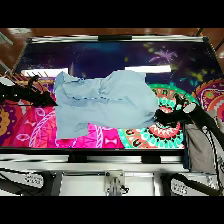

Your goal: Fold the shirts.

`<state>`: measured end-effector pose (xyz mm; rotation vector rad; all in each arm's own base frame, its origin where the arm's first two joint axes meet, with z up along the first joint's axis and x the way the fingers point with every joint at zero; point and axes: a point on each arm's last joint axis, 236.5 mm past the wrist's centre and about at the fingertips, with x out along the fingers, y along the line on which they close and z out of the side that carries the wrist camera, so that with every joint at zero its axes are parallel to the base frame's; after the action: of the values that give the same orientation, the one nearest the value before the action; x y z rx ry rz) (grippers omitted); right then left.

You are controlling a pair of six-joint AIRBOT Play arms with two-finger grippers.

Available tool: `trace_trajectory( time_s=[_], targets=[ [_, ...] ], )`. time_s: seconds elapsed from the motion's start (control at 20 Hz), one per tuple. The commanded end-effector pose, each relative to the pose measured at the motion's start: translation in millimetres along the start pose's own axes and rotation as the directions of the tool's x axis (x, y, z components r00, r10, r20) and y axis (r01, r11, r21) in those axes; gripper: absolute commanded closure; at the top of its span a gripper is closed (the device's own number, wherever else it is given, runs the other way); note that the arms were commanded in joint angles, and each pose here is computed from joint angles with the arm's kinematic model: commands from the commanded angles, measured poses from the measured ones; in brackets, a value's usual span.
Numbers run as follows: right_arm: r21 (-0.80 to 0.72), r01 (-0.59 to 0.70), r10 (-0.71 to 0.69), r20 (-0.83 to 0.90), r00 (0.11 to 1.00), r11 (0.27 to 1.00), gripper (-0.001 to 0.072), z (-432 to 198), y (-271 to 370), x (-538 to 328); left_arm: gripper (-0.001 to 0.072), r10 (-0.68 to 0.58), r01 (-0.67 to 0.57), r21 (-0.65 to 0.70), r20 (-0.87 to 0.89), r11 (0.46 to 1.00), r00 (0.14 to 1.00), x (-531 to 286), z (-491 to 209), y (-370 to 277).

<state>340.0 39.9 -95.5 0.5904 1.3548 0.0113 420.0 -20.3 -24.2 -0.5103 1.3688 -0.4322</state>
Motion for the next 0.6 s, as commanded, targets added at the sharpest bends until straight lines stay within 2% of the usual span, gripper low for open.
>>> trace_trajectory(
  time_s=[0.0, 0.1, 0.2, 0.3, 0.4, 0.5, 0.55],
  targets=[
    [-0.116, -0.081, 0.099, 0.161, 0.982, 0.99, 0.0646, 26, 42, -67, 0.0663, -0.071, 0.06, 0.124, 0.089, 0.99, 0.994, -35, 25, -52],
    [-0.26, -0.049, 0.139, 0.341, 0.93, 0.964, 0.0646, 54, 74, -143, 0.0663, -0.106, 0.034, 0.292, 0.234, 0.956, 0.967, -82, 49, -116],
    [-0.361, 0.039, 0.189, 0.572, 0.798, 0.932, 0.0646, 83, 110, -249, 0.0663, -0.167, -0.063, 0.443, 0.461, 0.894, 0.871, -158, 73, -193],
    [-0.421, 0.11, 0.278, 0.75, 0.601, 0.9, 0.0646, 91, 152, -368, 0.0662, -0.309, -0.19, 0.544, 0.692, 0.817, 0.652, -270, 77, -285],
    [-0.463, 0.163, 0.372, 0.839, 0.397, 0.871, 0.0646, 75, 188, -474, 0.0662, -0.457, -0.324, 0.567, 0.815, 0.757, 0.357, -391, 43, -362],
    [-0.478, 0.22, 0.44, 0.876, 0.199, 0.85, 0.0646, 48, 211, -562, 0.0662, -0.54, -0.377, 0.535, 0.835, 0.756, 0.101, -479, -7, -403],
    [-0.469, 0.255, 0.458, 0.883, 0.108, 0.845, 0.0646, 33, 217, -599, 0.0662, -0.561, -0.399, 0.518, 0.828, 0.757, 0.011, -506, -30, -414]
  ],
)
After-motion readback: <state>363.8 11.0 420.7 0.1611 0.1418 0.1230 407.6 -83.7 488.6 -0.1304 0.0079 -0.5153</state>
